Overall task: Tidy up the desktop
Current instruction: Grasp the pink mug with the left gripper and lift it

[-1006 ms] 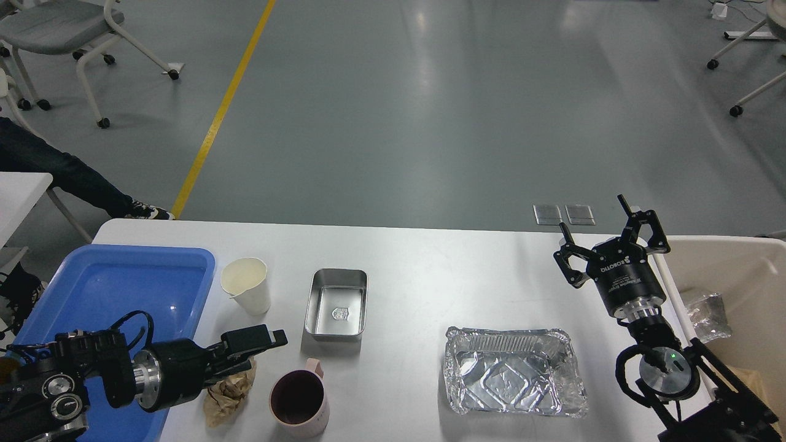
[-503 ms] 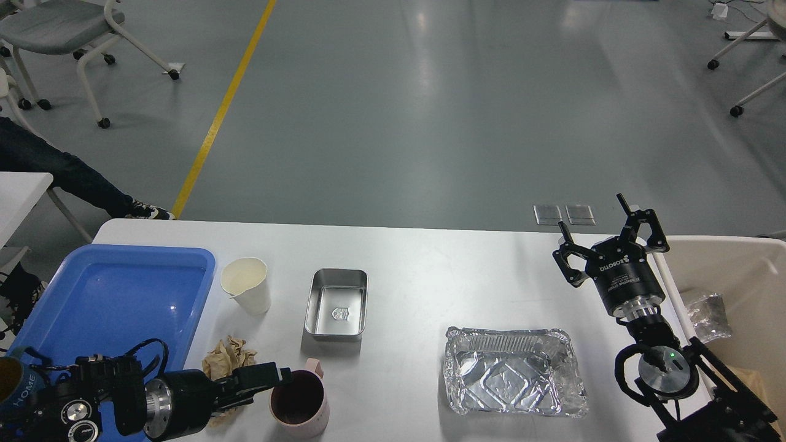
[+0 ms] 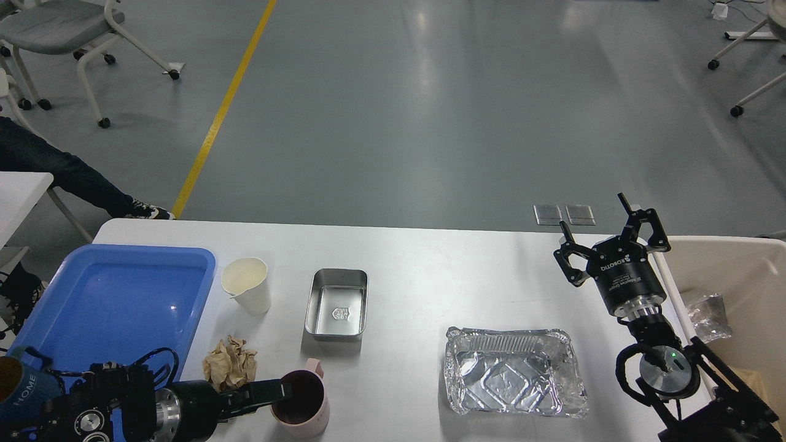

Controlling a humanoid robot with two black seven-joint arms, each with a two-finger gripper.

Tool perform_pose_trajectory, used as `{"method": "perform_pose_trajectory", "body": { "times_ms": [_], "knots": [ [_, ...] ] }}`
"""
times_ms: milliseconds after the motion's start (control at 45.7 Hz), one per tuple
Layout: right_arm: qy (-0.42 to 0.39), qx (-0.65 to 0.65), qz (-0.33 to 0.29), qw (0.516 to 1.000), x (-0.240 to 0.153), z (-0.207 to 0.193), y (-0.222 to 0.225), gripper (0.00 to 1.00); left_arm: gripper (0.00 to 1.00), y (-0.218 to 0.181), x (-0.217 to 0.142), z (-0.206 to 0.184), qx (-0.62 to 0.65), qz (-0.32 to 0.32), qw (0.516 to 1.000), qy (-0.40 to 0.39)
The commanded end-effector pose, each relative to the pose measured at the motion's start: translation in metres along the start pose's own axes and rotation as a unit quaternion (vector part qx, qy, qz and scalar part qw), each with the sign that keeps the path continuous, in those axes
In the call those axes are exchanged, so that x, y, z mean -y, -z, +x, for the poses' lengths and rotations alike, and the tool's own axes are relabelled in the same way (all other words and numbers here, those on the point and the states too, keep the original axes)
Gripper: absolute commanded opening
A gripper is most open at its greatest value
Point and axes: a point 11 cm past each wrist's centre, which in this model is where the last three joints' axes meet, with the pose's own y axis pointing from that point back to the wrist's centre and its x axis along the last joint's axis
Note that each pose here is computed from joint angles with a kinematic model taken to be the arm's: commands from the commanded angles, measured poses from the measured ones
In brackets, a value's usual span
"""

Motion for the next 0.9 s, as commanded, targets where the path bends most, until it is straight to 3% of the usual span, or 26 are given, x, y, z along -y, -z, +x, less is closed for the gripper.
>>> {"method": "perform_pose_trajectory", "body": {
  "times_ms": [0, 131, 262, 459, 875],
  "knots": [
    [0.0, 0.0, 0.0, 1.0, 0.0, 0.0, 0.0, 1.0, 0.59, 0.004, 0.001, -0.002, -0.001, 0.007, 1.0, 0.003],
    [0.0, -0.001, 0.0, 1.0, 0.0, 0.0, 0.001, 1.0, 0.51, 0.006, 0.002, -0.001, -0.002, 0.011, 1.0, 0.002],
    [0.0, -0.001, 0.0, 1.0, 0.0, 0.0, 0.001, 1.0, 0.21, 0.004, 0.007, -0.002, 0.004, -0.001, 1.0, 0.003],
    [0.0, 0.001, -0.001, 1.0, 0.0, 0.0, -0.001, 1.0, 0.01, -0.004, 0.01, -0.005, 0.018, -0.027, 0.999, 0.004],
    [0.0, 0.0, 0.0, 1.0, 0.0, 0.0, 0.0, 1.0, 0.0, -0.006, 0.0, 0.003, 0.027, -0.028, 0.999, 0.003]
  ]
}}
